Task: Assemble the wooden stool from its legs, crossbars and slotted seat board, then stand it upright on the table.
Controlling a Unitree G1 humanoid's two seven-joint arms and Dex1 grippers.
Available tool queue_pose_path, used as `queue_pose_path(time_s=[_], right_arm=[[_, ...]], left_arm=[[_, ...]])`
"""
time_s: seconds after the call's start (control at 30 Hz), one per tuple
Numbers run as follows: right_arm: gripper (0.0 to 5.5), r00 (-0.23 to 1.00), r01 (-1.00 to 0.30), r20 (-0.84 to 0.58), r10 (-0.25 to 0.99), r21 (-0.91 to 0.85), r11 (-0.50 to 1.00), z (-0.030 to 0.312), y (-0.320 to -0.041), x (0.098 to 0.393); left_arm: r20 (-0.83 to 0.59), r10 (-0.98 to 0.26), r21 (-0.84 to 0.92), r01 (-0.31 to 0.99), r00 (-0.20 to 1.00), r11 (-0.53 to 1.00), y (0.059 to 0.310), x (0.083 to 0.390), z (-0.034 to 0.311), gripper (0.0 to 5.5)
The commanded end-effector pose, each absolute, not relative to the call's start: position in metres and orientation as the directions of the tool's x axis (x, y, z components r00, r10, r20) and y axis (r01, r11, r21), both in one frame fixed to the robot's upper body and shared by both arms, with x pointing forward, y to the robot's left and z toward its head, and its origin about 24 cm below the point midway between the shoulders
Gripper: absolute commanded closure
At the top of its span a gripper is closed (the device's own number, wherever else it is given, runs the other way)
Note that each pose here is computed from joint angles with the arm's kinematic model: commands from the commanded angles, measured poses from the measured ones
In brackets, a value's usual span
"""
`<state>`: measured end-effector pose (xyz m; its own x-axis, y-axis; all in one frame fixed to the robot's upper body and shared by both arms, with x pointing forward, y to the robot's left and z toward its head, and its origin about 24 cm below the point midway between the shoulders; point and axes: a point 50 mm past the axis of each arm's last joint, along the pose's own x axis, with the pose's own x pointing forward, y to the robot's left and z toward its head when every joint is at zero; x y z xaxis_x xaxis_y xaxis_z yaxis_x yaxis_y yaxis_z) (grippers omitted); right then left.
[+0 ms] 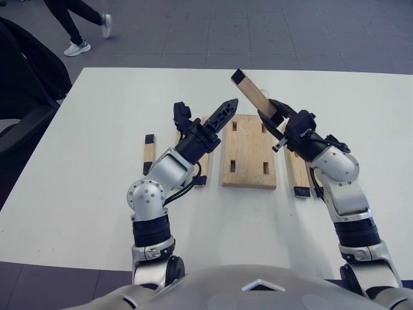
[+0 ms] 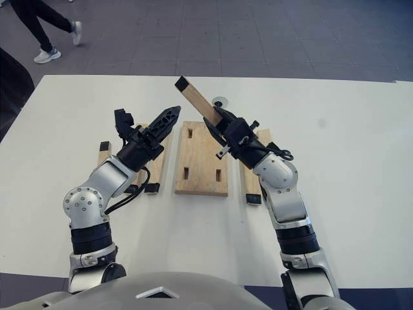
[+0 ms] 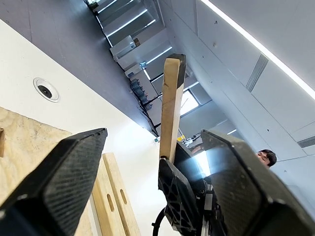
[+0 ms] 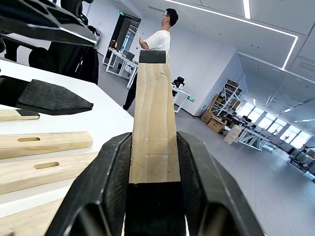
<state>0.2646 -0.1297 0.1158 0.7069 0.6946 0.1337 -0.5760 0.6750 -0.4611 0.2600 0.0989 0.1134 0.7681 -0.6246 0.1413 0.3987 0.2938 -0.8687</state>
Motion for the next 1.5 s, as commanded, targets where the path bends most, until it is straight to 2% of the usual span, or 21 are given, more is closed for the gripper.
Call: queue_pose_path(time_s=[0.03,0.17,0.37,0.87,1.03,1.2,1.47,1.5], right_arm=[[4.18,0.659,-0.616,0.129,0.741,-0.473,0.630,0.116,-0.124,0.258],[4.18,0.632,-0.646,0.117,0.766,-0.466,0.605,0.115,-0.121,0.255],[4.18,0.607,-0.677,0.106,0.788,-0.451,0.582,0.114,-0.119,0.250],[4.18,0.577,-0.773,0.051,0.815,-0.287,0.565,0.112,-0.126,0.247],[4.19,0.552,-0.798,0.038,0.833,-0.266,0.541,0.113,-0.125,0.245],[4.19,0.566,-0.783,0.056,0.822,-0.274,0.558,0.120,-0.127,0.247],[4.19,0.583,-0.770,-0.005,0.812,-0.322,0.551,0.118,-0.128,0.242],[3.82,0.587,-0.767,-0.022,0.810,-0.335,0.547,0.116,-0.129,0.242]], left_arm=[[0.192,-0.638,-0.865,0.436,0.745,0.249,0.093,0.263,0.122,1.97],[0.242,-0.658,-0.842,0.491,0.713,0.223,0.091,0.261,0.130,1.97],[0.259,-0.648,-0.839,0.499,0.717,0.217,0.094,0.262,0.131,1.97],[0.298,-0.678,-0.815,0.549,0.672,0.187,0.094,0.257,0.134,4.34],[0.297,-0.687,-0.807,0.559,0.663,0.190,0.094,0.256,0.133,4.81],[0.203,-0.684,-0.798,0.523,0.701,0.299,0.098,0.259,0.119,5.05],[0.182,-0.625,-0.827,0.462,0.759,0.320,0.106,0.266,0.111,5.08],[0.181,-0.620,-0.828,0.459,0.763,0.322,0.107,0.267,0.111,5.08]])
